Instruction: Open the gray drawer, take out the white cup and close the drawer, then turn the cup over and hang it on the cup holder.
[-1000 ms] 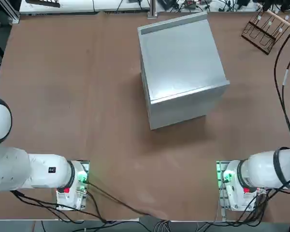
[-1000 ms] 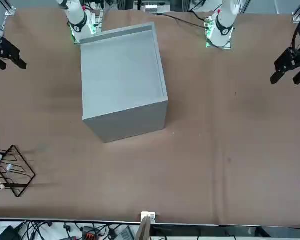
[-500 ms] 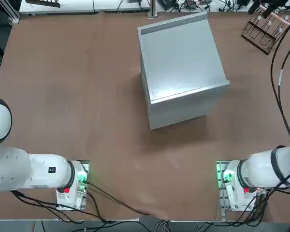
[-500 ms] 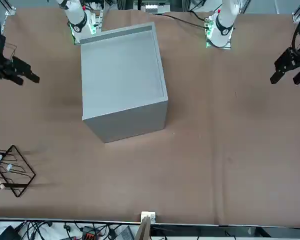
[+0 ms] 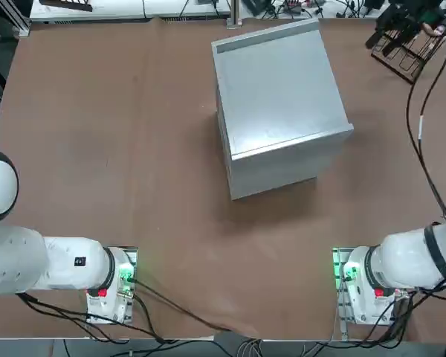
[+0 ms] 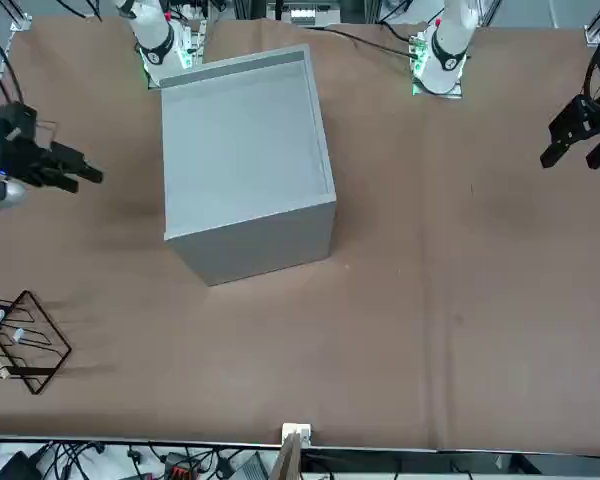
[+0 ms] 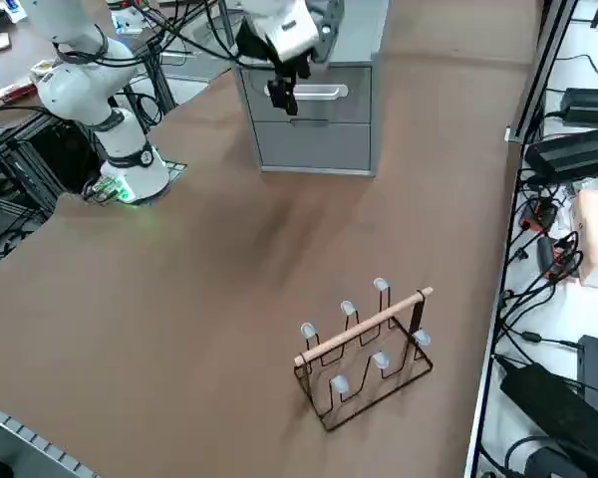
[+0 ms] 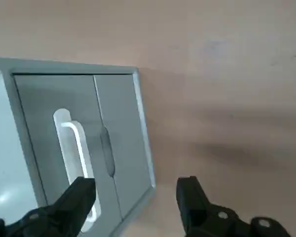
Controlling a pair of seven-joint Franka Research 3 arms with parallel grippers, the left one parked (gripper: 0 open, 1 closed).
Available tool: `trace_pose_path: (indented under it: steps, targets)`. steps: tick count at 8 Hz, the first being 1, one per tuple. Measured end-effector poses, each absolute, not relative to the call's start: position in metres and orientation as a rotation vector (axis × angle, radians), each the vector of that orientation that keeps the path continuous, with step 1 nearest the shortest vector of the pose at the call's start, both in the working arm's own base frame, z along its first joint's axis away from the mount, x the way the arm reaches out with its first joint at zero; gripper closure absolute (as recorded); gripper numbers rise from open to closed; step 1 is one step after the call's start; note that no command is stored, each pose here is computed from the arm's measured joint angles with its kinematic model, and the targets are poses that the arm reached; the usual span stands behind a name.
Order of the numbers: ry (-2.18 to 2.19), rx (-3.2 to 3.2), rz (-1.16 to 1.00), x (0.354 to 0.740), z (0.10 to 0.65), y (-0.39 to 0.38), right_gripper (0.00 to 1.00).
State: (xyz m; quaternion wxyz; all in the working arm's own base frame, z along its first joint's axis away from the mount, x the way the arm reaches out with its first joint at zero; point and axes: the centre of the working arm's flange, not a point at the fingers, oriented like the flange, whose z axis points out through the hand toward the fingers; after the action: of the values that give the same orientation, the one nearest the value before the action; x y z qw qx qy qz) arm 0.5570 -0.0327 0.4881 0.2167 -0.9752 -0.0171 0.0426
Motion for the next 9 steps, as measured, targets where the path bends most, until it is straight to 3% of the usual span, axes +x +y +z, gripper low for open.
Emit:
trace_pose_path:
  steps: [4, 9]
  targets:
    - [-0.038, -2.666, 0.053, 0.558, 0.442, 0.022, 0.00]
    - [-0.096, -2.643, 0.152, 0.552, 0.407, 0.069, 0.00]
